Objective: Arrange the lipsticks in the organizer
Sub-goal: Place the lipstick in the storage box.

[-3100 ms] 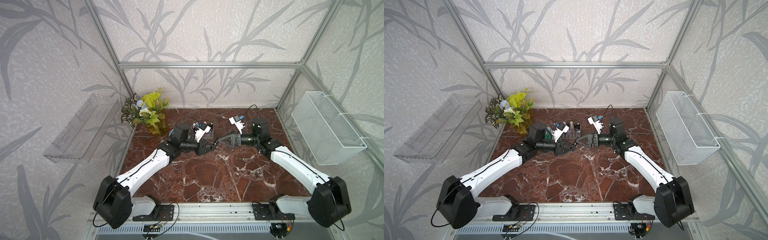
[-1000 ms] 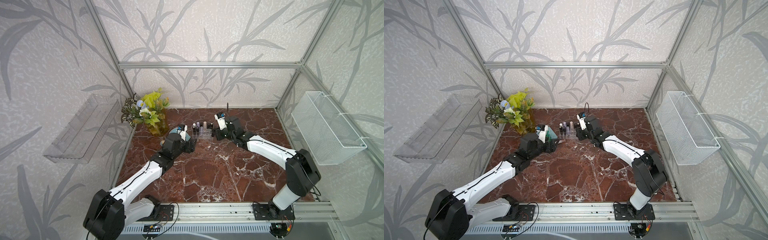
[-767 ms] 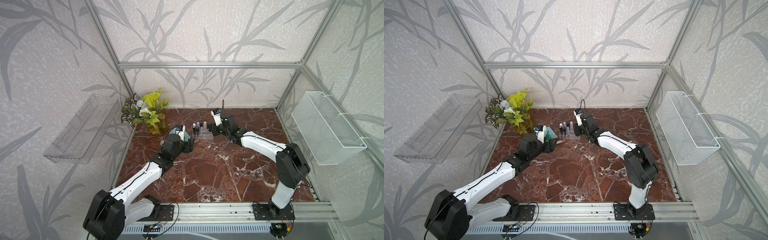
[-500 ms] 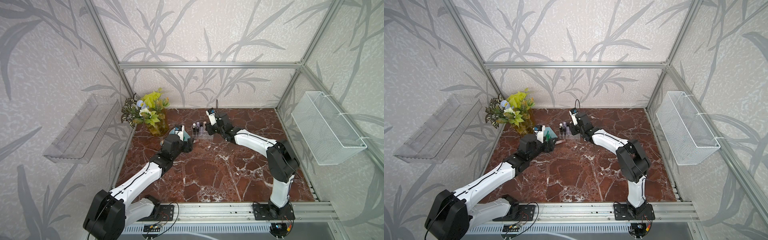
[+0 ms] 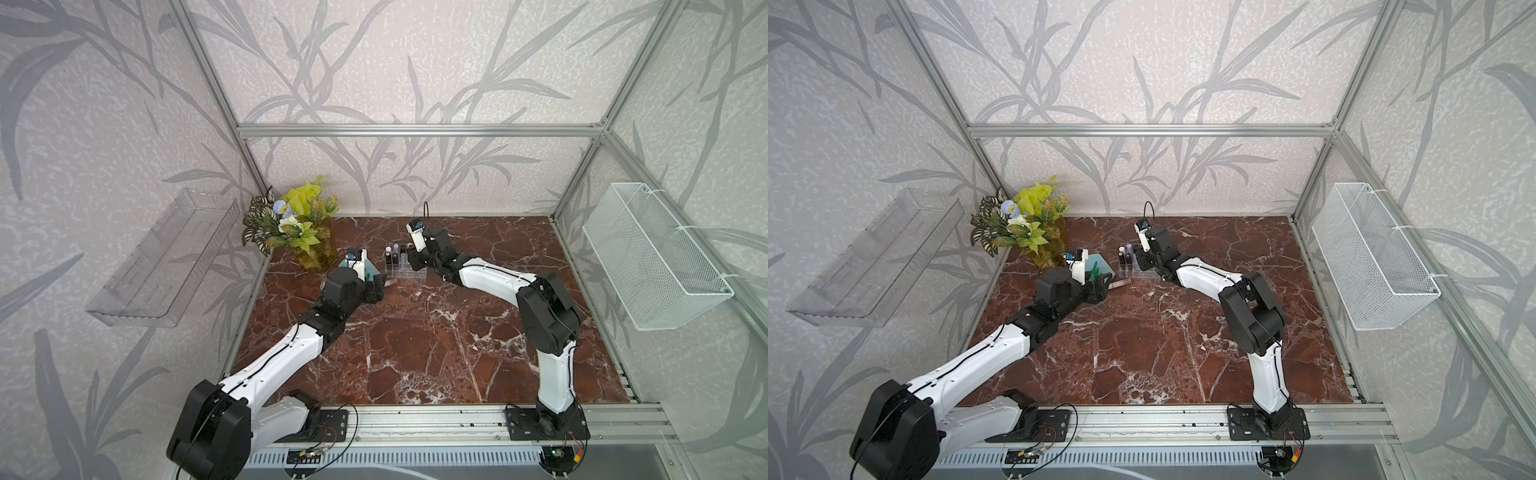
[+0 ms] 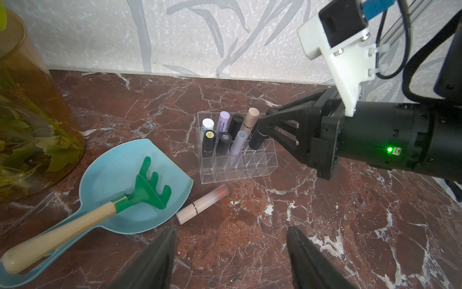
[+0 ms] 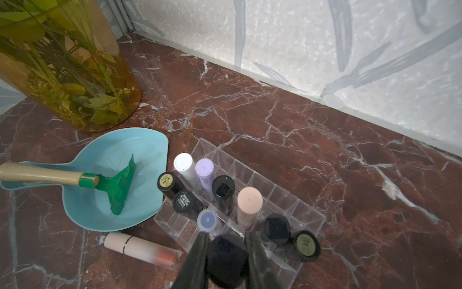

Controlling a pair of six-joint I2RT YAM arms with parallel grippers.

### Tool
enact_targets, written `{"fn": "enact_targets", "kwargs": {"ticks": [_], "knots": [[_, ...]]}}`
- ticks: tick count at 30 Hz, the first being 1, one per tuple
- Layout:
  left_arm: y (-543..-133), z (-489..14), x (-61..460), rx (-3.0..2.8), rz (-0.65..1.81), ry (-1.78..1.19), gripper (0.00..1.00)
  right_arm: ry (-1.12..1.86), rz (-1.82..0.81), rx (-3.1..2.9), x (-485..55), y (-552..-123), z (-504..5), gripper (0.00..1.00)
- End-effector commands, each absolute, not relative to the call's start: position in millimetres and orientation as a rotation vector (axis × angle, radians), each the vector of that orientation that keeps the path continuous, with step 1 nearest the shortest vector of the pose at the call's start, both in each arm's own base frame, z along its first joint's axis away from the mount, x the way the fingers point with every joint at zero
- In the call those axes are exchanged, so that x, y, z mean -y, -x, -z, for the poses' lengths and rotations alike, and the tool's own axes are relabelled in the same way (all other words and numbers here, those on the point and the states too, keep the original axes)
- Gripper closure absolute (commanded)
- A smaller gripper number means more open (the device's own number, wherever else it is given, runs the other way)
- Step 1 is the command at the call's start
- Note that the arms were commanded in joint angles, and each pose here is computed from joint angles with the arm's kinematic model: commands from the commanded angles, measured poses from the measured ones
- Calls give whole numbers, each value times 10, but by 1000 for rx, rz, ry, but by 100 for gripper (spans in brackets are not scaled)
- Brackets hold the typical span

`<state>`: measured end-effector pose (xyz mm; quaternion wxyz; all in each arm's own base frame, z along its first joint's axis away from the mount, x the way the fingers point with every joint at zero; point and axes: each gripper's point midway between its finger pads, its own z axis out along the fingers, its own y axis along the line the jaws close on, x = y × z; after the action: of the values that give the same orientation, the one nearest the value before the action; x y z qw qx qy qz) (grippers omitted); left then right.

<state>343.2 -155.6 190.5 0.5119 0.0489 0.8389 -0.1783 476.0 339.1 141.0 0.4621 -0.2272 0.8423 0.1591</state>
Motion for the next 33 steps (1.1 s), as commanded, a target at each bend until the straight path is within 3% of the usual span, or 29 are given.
{"fn": "enact_targets", "kwargs": {"ticks": [1, 33], "knots": [[-3448, -1875, 1529, -2015, 430, -102, 28, 547, -393, -2028, -3454, -4833, -1488, 84], [-3448, -1847, 1529, -2028, 425, -104, 28, 540, -358, -2057, -3446, -4894, -1172, 85]]}}
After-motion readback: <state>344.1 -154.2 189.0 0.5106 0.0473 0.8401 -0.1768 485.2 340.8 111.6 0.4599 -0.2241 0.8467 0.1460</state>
